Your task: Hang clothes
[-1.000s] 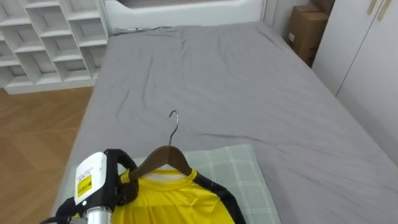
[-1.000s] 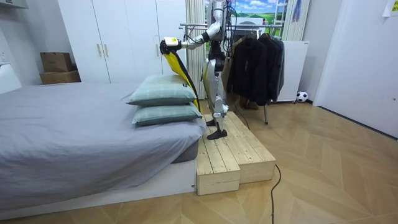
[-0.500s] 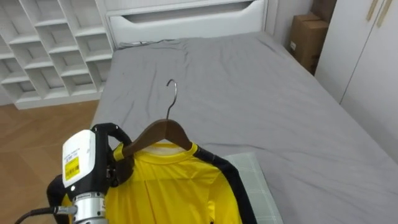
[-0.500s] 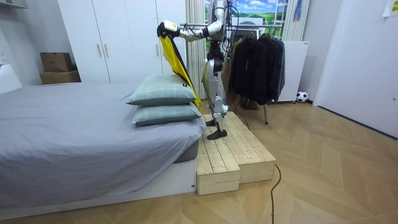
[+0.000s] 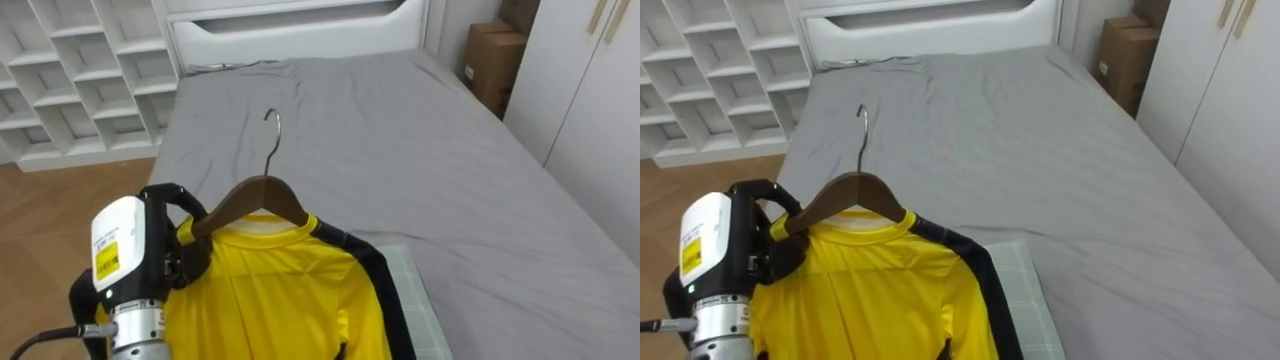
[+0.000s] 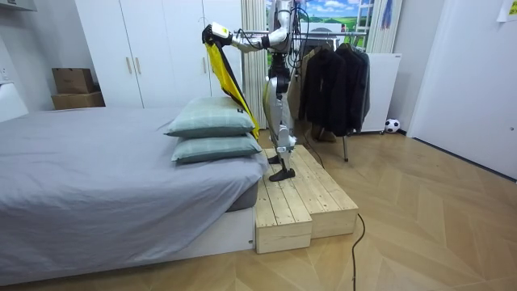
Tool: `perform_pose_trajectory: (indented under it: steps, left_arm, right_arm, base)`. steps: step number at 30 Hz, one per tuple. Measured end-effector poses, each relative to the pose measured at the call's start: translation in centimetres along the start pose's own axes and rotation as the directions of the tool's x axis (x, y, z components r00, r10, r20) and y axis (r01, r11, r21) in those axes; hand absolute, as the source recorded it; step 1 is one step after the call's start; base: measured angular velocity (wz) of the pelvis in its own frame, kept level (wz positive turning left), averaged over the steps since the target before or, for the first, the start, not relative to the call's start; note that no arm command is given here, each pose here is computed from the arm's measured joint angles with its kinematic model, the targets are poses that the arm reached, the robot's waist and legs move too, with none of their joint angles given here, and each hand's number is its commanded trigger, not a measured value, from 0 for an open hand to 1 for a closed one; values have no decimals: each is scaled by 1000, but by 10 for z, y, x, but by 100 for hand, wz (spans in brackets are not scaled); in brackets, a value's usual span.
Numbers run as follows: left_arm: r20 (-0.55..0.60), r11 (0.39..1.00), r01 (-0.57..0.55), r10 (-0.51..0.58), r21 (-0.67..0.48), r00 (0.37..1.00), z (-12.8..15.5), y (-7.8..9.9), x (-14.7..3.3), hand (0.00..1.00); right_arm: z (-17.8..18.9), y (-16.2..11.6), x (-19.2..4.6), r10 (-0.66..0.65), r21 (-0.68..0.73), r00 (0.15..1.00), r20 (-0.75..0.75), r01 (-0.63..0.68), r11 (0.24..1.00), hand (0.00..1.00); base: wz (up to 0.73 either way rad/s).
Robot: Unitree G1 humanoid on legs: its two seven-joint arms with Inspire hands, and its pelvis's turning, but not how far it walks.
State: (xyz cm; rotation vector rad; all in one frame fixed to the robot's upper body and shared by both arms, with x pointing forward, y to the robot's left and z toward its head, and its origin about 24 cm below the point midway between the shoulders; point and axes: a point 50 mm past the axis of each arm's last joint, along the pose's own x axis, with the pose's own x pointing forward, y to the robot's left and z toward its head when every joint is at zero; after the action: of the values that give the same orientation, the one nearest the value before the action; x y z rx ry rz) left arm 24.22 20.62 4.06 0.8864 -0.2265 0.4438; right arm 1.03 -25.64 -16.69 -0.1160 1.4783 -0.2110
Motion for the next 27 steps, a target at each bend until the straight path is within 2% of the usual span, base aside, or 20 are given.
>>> perform_pose_trajectory:
  steps: [7, 15, 19, 27]
  left_arm:
    - [-8, 1000, -16, 16, -15, 1000, 0, 4, 1, 100]
    - [-7, 999, -31, 31, -19, 1000, 0, 8, 3, 100]
    - [-34, 998, -42, 41, -55, 999, -1, 10, 4, 100]
    - [-43, 991, -105, 101, -84, 994, 0, 21, 9, 100]
  right_arm:
    - [-8, 0, 0, -5, -105, 999, -45, 0, 995, 0]
    - [-9, 1, 0, 12, -131, 998, -66, -20, 991, 0]
    - [-10, 1, 0, 12, -139, 998, -68, -21, 990, 0]
    - [-9, -2, 0, -36, -156, 998, -60, 26, 987, 0]
  base:
    - [0]
    - [0]
    - [0]
    - [0]
